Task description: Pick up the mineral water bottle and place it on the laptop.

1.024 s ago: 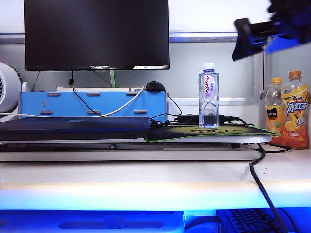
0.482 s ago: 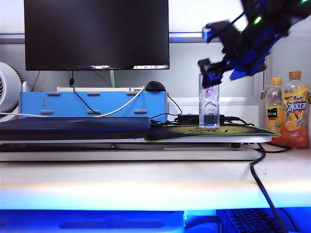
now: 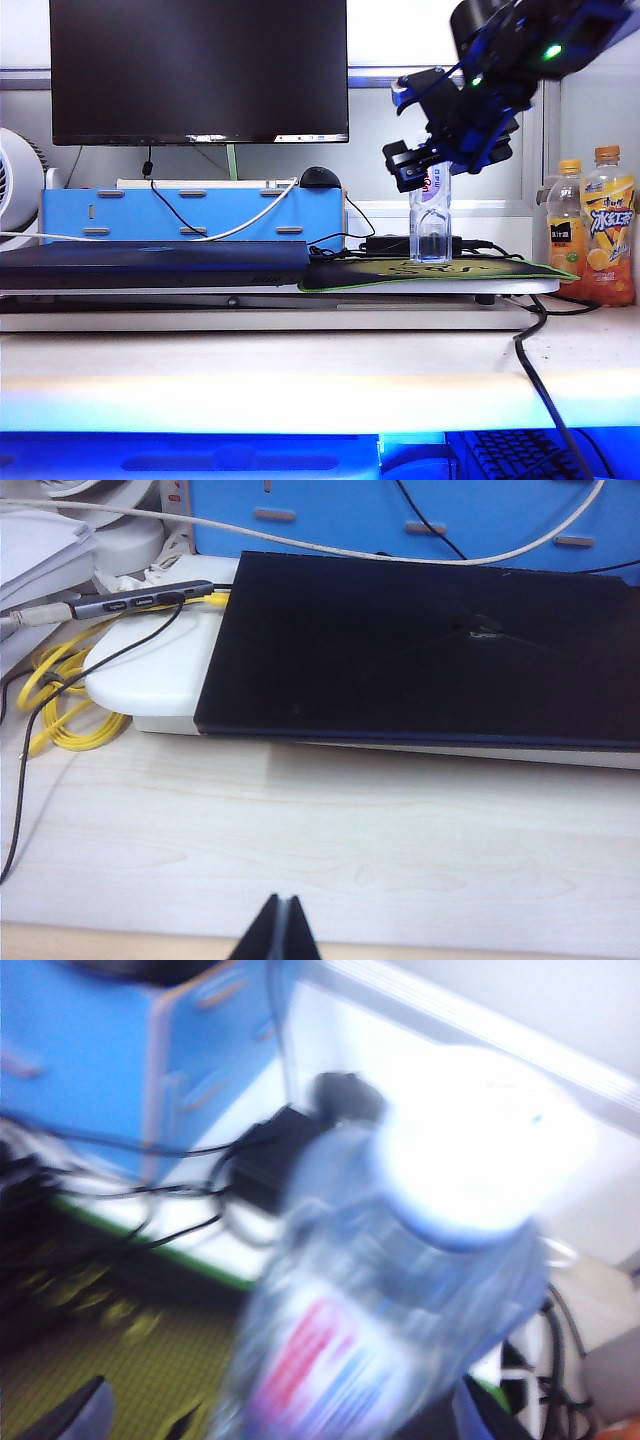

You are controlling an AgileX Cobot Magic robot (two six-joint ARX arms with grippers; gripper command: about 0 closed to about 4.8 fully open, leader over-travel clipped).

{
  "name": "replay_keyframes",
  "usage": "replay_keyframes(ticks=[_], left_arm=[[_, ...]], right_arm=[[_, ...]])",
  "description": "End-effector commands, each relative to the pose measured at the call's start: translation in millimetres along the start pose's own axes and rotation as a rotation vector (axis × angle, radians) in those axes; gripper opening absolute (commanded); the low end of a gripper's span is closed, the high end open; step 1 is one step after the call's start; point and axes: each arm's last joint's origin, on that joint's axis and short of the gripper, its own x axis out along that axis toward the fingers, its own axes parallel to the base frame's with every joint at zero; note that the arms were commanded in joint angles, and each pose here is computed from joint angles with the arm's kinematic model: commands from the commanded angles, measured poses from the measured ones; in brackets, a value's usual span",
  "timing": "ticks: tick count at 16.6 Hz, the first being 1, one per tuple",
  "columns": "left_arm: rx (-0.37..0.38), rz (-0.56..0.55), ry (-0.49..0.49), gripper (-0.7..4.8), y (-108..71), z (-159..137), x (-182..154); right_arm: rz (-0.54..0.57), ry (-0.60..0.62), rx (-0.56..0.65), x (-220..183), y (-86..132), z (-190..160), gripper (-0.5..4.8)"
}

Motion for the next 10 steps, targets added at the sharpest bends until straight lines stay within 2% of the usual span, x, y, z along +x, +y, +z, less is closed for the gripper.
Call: replay_keyframes(ticks=[1,10], left_arm=[[0.001,-0.003,-0.003,-0.02,-0.1,0,0],[0.002,-0.003,-0.003,-0.02,-0.1,0,0]], right_arm=[[-0.028,-0.031,0.006,13,-1,8,4.79],[-0.048,-0.026,0.007,25,0,4,4.79]])
